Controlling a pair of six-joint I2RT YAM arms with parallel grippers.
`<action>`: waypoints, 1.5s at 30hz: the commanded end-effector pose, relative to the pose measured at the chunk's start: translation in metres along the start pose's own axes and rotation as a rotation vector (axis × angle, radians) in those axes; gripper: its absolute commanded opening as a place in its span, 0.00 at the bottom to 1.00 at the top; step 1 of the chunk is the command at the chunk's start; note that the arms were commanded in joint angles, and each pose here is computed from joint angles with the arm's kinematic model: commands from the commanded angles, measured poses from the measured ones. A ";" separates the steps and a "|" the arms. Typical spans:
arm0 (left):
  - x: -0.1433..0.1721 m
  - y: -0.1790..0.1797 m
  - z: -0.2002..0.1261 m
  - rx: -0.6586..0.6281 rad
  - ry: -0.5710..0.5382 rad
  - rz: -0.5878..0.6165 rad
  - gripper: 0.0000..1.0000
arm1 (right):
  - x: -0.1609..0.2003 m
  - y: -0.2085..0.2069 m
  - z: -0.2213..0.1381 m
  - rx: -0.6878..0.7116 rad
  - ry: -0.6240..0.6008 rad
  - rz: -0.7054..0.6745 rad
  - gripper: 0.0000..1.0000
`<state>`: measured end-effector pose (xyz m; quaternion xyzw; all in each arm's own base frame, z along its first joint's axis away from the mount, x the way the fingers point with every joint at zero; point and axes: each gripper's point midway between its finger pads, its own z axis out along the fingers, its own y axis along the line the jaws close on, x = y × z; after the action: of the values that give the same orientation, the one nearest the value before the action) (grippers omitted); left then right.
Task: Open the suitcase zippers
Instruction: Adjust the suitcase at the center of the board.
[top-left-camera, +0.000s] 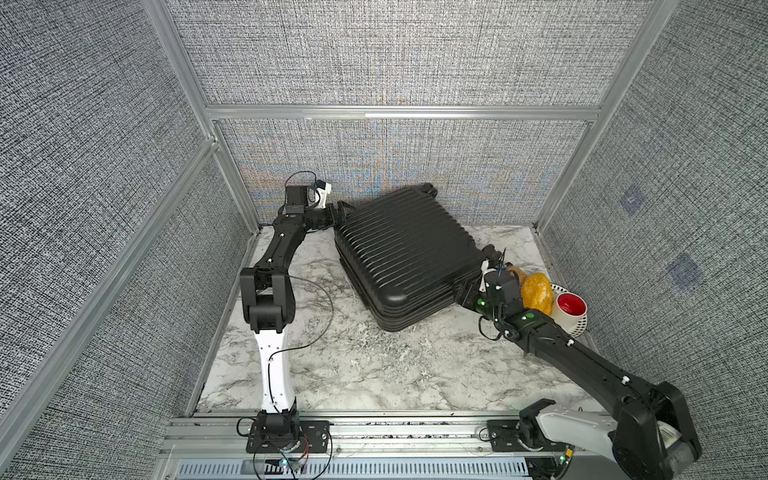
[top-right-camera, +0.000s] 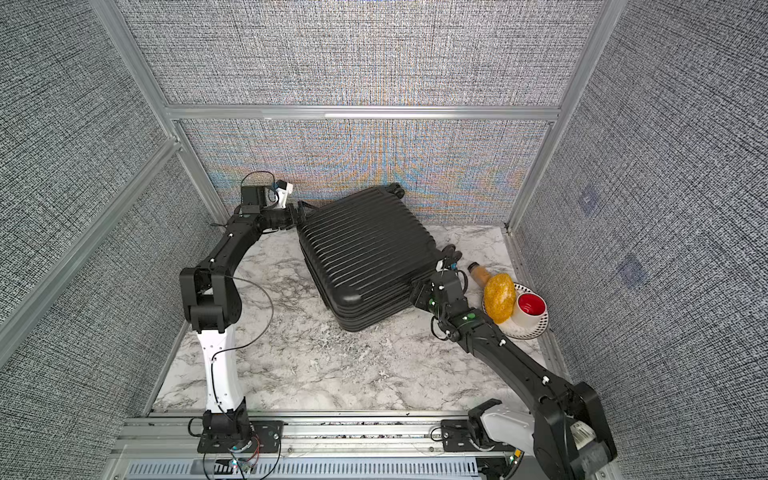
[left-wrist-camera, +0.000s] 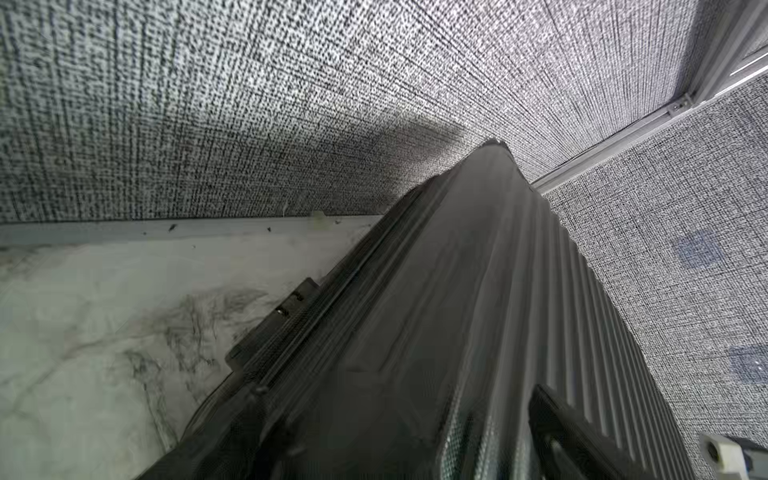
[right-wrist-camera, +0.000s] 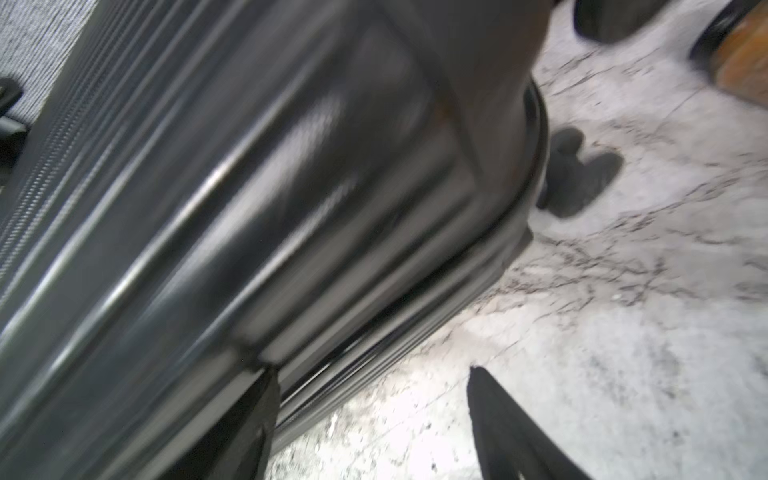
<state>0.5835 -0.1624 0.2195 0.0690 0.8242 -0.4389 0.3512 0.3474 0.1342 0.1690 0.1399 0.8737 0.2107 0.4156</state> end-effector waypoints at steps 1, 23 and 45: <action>0.013 -0.045 -0.015 0.140 0.020 -0.010 0.99 | -0.036 0.021 0.006 -0.109 -0.089 0.002 0.74; 0.173 -0.142 -0.102 0.066 -0.035 -0.002 0.99 | -0.093 0.049 0.069 -0.417 0.072 -0.147 0.74; 0.185 -0.007 -0.156 -0.621 -0.142 -0.271 0.77 | -0.094 -0.057 0.062 -0.124 0.026 0.167 0.51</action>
<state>0.3588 -0.0804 0.1748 -0.1912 0.8804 -0.2235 0.3719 0.4478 0.0650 0.1803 0.1649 0.8397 0.3133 0.4117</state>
